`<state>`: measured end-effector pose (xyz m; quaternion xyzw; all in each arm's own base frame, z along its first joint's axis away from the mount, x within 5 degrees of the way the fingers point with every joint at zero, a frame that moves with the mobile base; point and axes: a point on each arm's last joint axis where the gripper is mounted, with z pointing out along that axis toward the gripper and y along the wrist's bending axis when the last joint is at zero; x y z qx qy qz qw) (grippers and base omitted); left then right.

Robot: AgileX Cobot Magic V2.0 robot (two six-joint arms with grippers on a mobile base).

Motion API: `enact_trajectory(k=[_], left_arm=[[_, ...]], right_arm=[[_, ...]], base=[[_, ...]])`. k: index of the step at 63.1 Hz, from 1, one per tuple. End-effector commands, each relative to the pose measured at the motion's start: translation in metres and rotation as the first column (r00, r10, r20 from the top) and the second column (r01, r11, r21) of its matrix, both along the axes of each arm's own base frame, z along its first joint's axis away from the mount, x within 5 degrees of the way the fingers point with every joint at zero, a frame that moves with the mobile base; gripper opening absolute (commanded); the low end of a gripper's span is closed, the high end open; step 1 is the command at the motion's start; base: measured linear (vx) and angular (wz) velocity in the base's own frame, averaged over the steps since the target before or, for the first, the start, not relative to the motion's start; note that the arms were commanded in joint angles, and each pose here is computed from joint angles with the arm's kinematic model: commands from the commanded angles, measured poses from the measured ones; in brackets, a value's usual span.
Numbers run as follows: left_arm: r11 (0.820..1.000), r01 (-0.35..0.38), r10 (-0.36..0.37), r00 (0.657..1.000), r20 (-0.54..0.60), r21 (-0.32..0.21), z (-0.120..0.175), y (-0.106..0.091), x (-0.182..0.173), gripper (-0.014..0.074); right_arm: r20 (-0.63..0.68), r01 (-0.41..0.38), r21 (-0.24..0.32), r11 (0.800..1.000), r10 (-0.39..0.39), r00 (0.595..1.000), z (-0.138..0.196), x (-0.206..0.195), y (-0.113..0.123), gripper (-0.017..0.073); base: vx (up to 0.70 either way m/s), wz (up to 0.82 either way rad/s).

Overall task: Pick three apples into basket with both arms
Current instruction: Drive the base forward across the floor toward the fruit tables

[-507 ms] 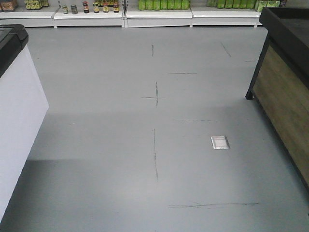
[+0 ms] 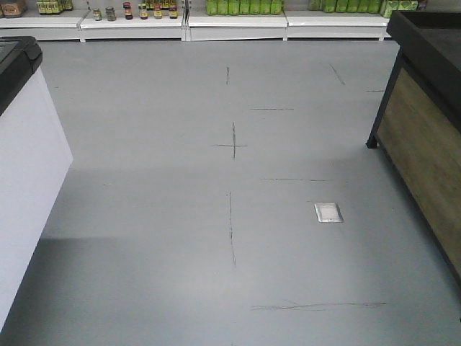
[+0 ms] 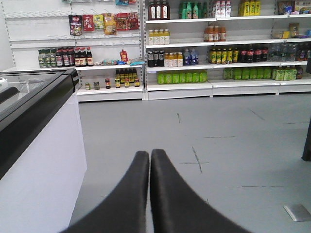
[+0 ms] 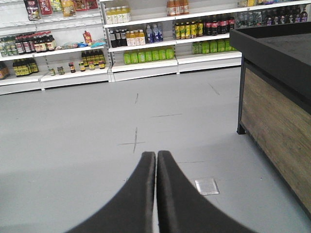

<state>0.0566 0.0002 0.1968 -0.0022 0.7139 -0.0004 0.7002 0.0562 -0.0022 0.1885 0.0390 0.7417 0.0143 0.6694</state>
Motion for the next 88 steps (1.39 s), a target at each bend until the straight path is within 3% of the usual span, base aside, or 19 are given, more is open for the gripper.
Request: enact_trajectory(k=[1,88], left_arm=[[1.000,0.005,-0.004,0.996,0.088,-0.010,0.0060,-0.0003,-0.0011,-0.0006],[1.000,0.005,-0.004,0.996,0.088,-0.010,0.0060,-0.0003,-0.0011,-0.0006]], right_arm=[[0.069,0.000,-0.017,1.000,0.001,0.998,0.0024,0.0001,0.0001,-0.0009],[0.069,0.000,-0.017,1.000,0.001,0.998,0.0024,0.0001,0.0001,-0.0009]], base=[[0.00,0.00],[0.03,0.02]])
